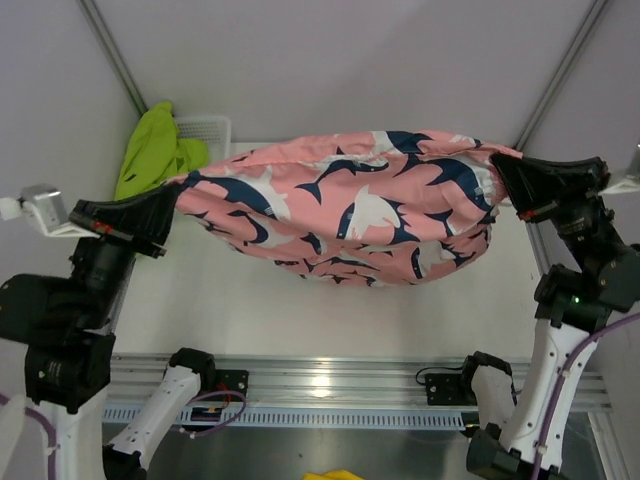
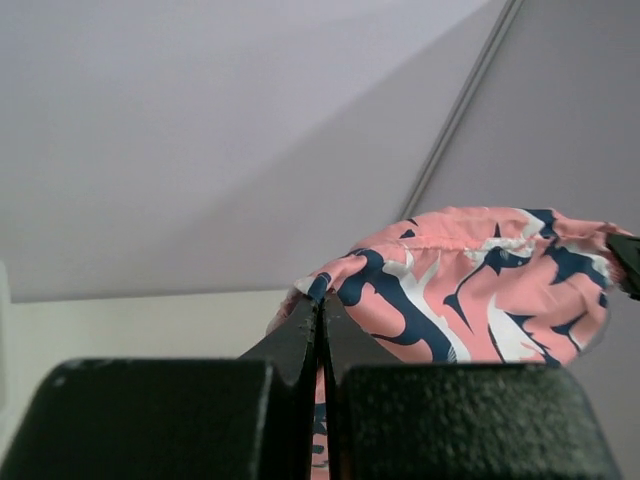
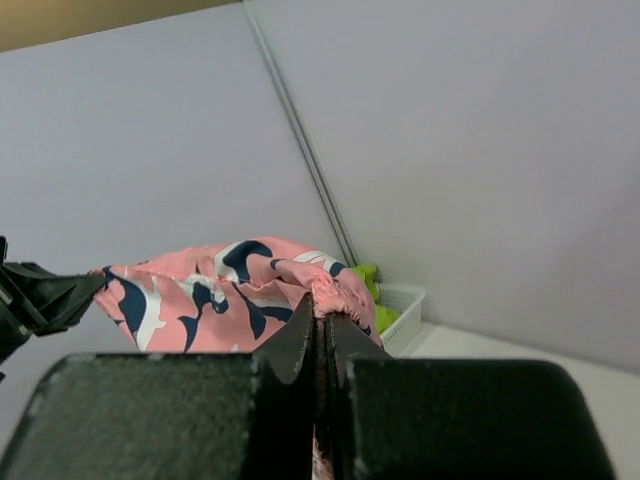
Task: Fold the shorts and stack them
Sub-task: Flatten the shorts out
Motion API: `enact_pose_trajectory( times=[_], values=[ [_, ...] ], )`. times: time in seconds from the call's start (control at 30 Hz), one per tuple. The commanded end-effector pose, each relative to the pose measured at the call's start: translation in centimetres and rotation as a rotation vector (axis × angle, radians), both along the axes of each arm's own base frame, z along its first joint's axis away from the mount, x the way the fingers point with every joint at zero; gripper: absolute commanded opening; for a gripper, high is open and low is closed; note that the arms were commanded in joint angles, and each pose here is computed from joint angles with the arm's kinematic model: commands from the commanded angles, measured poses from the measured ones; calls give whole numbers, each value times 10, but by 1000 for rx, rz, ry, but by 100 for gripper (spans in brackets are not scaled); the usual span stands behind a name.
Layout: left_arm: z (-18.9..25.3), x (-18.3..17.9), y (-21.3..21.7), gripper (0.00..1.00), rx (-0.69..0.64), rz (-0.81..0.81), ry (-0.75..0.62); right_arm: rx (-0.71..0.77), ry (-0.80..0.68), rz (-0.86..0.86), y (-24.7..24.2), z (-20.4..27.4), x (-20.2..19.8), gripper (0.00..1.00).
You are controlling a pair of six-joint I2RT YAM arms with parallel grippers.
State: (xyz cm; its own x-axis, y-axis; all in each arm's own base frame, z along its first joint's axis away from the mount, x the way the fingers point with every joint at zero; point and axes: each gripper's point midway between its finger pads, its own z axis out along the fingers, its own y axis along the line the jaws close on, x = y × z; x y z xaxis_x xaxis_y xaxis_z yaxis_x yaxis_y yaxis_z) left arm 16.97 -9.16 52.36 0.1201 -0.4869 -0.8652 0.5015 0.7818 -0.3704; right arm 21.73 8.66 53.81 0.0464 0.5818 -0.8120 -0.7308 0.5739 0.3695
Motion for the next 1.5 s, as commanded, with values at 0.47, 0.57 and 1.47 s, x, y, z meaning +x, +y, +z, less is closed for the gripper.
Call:
enact_pose_trajectory(
  times=[0.47, 0.57, 1.47],
  values=[
    [73, -65, 35, 0, -27, 131, -198, -35, -264, -107, 31, 99, -110, 0],
    [48, -8, 22, 0, -27, 115, -37, 20, -35, -76, 15, 71, -45, 0],
    [42, -15, 7, 0, -105, 2, -141, 28, 1, -12, 18, 36, -14, 0]
  ],
)
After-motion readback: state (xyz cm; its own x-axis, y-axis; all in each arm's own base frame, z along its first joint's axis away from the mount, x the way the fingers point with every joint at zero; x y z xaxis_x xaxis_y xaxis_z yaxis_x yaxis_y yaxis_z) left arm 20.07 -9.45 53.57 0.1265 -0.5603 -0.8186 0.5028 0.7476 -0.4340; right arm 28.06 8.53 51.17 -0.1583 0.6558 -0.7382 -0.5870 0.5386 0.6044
